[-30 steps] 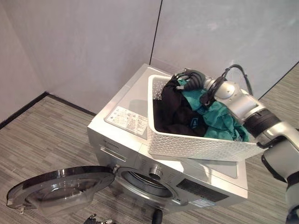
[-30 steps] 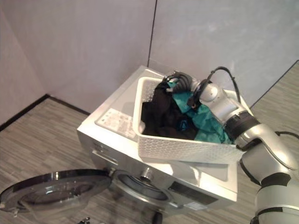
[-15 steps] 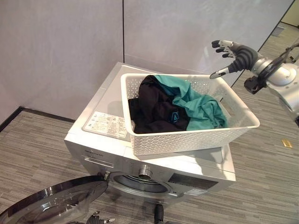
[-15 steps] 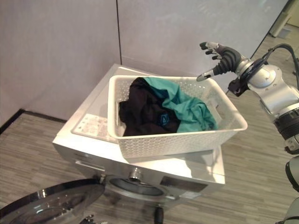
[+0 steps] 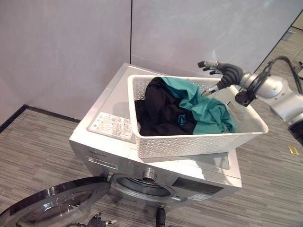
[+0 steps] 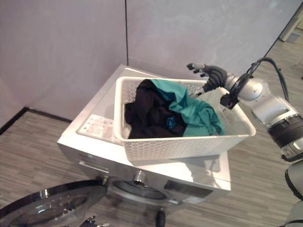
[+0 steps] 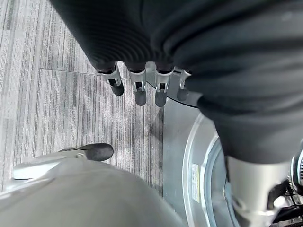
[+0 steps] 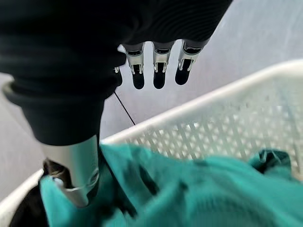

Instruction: Grab the laundry basket,head to the washer,open it,put in the laundry and shut it.

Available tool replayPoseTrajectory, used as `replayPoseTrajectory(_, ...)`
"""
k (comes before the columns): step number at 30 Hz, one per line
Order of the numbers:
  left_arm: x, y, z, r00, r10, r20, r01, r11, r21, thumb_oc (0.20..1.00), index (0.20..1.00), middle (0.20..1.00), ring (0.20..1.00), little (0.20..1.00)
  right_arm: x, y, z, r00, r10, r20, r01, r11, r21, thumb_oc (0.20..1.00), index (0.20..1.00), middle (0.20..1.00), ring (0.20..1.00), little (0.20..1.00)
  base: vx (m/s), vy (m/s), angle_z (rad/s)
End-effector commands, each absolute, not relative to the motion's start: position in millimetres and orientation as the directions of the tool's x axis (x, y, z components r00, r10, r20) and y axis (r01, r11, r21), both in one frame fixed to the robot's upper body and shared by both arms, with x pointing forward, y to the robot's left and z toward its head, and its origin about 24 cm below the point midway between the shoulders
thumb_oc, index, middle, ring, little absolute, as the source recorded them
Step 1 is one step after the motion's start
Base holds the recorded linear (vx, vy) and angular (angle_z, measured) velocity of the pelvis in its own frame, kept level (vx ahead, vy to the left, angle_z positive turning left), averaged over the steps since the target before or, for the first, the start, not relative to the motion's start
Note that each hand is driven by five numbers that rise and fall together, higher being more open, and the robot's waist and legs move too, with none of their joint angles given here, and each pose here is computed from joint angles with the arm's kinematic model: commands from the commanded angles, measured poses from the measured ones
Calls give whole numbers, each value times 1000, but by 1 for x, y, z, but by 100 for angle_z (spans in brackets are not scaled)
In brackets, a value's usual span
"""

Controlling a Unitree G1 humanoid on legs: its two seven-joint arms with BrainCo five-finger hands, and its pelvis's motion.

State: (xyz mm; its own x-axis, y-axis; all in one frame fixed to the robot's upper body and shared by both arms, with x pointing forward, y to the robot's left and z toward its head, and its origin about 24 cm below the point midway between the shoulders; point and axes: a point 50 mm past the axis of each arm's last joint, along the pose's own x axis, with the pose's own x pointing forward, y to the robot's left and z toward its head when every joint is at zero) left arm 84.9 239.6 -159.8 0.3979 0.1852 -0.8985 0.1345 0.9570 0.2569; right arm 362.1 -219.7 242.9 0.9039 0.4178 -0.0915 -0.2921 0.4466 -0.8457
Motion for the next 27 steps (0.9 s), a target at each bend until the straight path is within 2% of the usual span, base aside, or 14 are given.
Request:
replayPoseTrajectory(1,85,241,-160,380,180,-907,177,948,263,1000,1000,1000,1000,1000,360,-238,258,930,346,-121,-247,347,-905,1000,1000,1000,1000,1000,0,0,0)
replayPoseTrajectory(5,79,243,-161,363,184,-913,161,953,256,1000,1000,1000,1000,1000,346,-247,249,916,347,-200,-303,272,-913,1000,1000,1000,1000,1000,-1,-4,4)
replayPoseTrajectory(10,75,243,-162,354,184,-917,143,958,248,1000,1000,1000,1000,1000,339,-250,242,901,359,-245,-343,241,-908,1000,1000,1000,1000,1000,7,-1,2)
replayPoseTrajectory(15,90,233,-161,401,146,-904,176,957,233,1000,1000,1000,1000,1000,338,-239,216,860,395,-322,-431,224,-874,1000,1000,1000,1000,1000,10,1,-5)
replayPoseTrajectory(21,101,226,-159,435,127,-891,182,957,226,1000,1000,1000,1000,1000,342,-221,189,825,435,-361,-492,236,-838,1000,1000,1000,1000,1000,-7,0,1)
replayPoseTrajectory(27,105,229,-158,447,144,-883,169,956,241,1000,1000,1000,1000,1000,357,-213,173,852,404,-332,-468,302,-831,1000,1000,1000,1000,1000,-42,-4,8)
